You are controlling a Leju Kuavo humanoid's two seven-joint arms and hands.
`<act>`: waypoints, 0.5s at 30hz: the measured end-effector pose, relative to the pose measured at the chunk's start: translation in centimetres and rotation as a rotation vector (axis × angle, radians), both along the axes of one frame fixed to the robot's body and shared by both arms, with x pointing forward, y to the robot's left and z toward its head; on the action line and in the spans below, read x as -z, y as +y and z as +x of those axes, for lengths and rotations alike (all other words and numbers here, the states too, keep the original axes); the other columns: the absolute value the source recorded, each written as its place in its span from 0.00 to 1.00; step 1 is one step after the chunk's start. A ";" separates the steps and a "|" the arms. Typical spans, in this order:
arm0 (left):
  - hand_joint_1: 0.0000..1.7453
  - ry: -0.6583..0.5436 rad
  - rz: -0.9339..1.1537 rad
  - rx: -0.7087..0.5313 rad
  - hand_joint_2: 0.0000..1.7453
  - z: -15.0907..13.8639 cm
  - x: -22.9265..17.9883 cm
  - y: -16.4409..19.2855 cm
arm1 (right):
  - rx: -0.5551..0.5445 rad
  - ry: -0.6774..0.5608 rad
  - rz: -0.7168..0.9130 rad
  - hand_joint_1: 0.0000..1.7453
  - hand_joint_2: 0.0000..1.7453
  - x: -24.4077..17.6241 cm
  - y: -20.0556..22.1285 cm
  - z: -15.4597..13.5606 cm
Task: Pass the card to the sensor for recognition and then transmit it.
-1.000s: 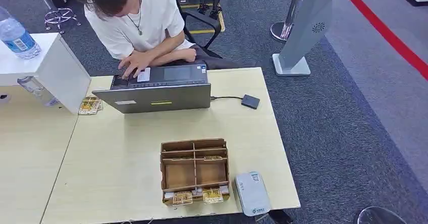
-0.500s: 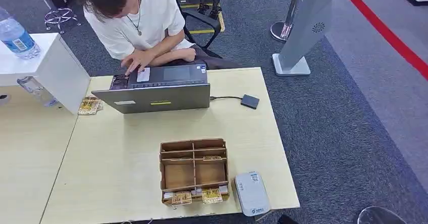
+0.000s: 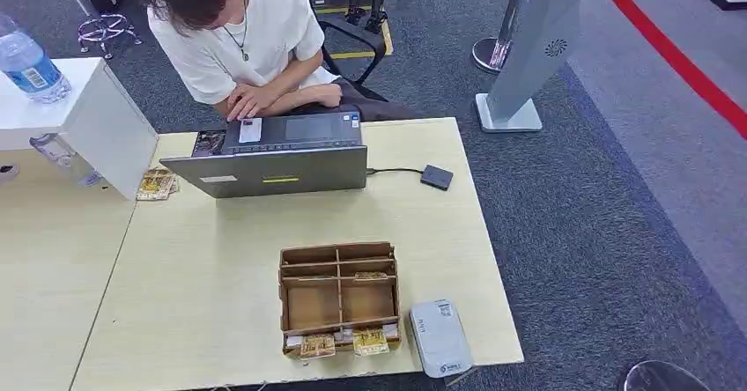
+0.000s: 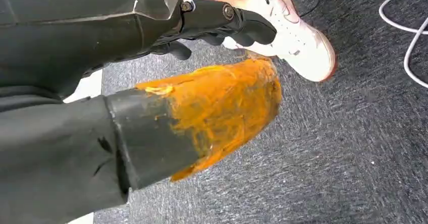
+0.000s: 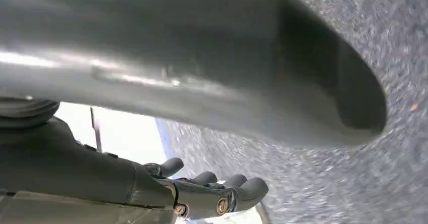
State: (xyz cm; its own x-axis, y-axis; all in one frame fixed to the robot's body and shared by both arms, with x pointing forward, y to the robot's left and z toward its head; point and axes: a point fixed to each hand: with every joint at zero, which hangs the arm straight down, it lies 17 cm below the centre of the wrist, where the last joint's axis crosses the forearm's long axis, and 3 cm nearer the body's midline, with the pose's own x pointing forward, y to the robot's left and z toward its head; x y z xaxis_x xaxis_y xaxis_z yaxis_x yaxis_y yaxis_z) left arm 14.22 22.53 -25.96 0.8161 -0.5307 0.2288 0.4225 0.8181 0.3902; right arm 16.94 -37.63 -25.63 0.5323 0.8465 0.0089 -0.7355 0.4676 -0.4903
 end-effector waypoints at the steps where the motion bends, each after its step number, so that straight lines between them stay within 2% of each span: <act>1: 0.00 -0.001 -0.001 0.001 0.00 0.0 0.0 0.0 | -0.031 -0.006 0.014 0.00 0.00 0.0 0.4 0.0; 9: 0.00 -0.015 -0.017 -0.003 0.00 0.3 -0.1 -0.3 | -0.230 -0.120 0.276 0.00 0.00 -0.6 4.9 1.4; 15: 0.00 -0.011 -0.030 0.010 0.00 0.2 -0.1 -0.9 | -0.343 -0.146 0.443 0.00 0.00 -1.3 6.4 -0.8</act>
State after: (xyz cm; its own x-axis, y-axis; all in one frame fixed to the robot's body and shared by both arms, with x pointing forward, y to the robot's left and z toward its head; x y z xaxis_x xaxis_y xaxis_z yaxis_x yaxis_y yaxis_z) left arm 14.44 21.63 -25.89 0.8078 -0.5320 0.2540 0.4268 0.8250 0.3705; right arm 16.17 -31.19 -24.30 0.1945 0.8693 0.4543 -0.8208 0.3978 -0.4098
